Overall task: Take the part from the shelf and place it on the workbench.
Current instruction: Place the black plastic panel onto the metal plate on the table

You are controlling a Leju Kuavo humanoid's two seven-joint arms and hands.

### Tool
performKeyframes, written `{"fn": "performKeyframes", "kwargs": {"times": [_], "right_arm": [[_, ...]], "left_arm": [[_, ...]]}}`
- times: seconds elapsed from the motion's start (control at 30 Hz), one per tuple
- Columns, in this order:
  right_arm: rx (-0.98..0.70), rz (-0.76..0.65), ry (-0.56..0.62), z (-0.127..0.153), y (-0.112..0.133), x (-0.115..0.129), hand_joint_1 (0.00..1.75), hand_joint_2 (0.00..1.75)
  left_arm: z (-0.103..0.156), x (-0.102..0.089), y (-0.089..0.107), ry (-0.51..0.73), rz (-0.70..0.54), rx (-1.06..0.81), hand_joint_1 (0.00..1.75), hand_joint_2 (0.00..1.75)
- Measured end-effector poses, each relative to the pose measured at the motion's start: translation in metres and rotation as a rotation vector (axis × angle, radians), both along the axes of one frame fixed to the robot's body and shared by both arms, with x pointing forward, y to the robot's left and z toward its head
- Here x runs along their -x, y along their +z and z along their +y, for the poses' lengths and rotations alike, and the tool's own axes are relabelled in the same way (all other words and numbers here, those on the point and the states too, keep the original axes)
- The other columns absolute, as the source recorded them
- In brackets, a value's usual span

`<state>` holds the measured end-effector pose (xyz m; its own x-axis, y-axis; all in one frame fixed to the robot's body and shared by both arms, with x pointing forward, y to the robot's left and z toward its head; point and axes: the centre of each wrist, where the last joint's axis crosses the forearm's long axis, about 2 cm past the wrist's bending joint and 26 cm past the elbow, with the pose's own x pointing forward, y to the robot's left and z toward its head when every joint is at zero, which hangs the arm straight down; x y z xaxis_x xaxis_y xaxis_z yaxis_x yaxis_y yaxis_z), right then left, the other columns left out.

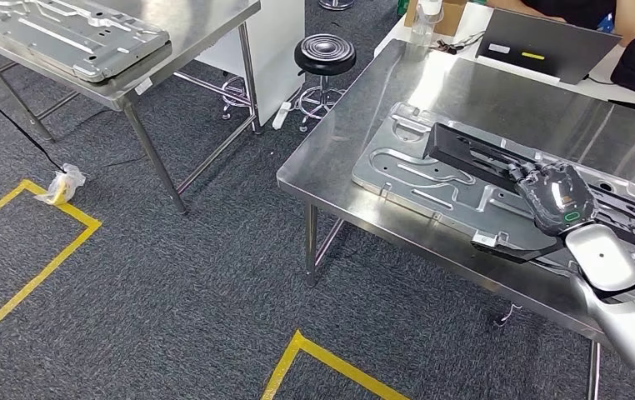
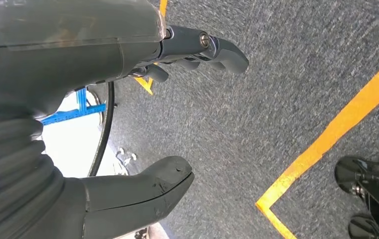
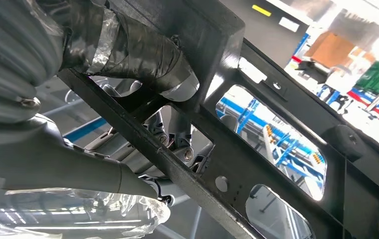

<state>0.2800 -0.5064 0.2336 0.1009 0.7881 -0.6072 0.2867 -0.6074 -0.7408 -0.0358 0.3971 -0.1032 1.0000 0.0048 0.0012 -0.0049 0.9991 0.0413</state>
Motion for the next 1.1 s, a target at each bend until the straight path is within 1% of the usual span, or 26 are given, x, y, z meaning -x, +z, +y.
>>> {"fn": "performKeyframes", "kwargs": {"times": [0.2,0.63,0.83,1.1], "right_arm": [[0.003,0.014,0.014,0.005,-0.002,-0.008,1.75,1.75],[-0.012,0.039,0.032,0.012,-0.007,-0.013,1.75,1.75],[-0.005,0.037,0.025,0.007,-0.002,-0.013,1.75,1.75],[-0.008,0.055,0.022,0.005,-0.004,-0.011,1.75,1.75]], "left_arm": [[0.000,-0.001,0.000,0.001,0.002,0.000,0.00,1.75],[0.000,-0.001,0.000,0.016,-0.003,0.001,0.00,1.75],[-0.002,0.000,0.000,0.020,-0.004,0.005,0.00,1.75],[-0.004,0.000,-0.001,0.022,-0.004,0.009,0.00,1.75]]}}
